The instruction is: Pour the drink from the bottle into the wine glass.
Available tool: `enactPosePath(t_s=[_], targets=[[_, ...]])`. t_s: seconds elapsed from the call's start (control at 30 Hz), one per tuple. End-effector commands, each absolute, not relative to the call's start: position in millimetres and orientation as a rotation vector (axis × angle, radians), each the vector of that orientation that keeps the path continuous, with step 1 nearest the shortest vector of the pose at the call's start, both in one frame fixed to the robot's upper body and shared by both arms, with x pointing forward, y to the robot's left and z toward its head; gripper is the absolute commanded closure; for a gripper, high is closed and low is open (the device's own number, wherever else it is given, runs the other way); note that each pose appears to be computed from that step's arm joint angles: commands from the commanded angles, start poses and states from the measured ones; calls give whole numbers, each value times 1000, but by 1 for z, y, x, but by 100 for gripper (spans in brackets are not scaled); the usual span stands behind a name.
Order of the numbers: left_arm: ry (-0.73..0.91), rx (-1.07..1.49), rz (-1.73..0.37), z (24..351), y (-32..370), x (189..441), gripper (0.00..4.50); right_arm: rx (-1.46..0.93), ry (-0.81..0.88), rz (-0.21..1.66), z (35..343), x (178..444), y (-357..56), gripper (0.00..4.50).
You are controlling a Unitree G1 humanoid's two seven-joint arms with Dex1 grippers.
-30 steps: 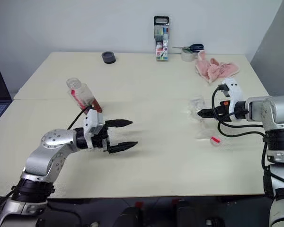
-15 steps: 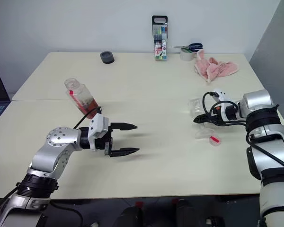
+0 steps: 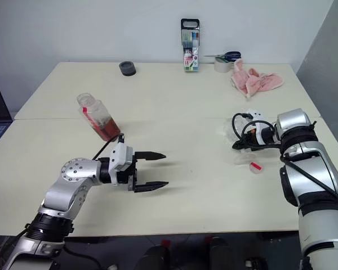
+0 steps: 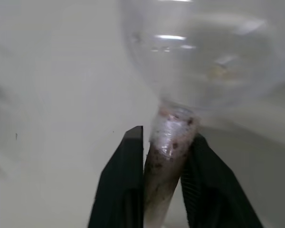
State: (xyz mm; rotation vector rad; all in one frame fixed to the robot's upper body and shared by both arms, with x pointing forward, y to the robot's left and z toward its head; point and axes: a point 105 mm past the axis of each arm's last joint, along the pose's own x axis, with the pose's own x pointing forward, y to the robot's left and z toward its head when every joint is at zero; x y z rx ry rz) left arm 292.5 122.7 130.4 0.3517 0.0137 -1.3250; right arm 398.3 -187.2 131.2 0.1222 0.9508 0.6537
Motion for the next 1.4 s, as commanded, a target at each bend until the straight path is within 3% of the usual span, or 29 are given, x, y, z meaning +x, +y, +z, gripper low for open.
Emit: enactPosePath(t_s=[0.03,0.2,0.33,0.43,0.57,0.7,1.03,1.4], targets=[[-26,376,-1340,137,116,289,0,101,905,644,145,404,-189,430],[-23,377,-1347,136,112,287,0,112,821,577,157,415,-194,430],[-28,347,-1333,141,110,291,0,182,639,536,182,434,-187,430],[-24,267,-1281,153,114,297,0,135,407,492,194,457,-173,430],[-16,228,-1228,161,120,303,0,116,170,390,192,471,-159,430],[-9,219,-1223,167,119,304,0,101,36,315,174,468,-148,430],[18,211,-1214,169,116,300,0,7,43,396,122,409,-137,430],[33,223,-1207,166,117,300,0,37,239,432,76,365,-127,430]])
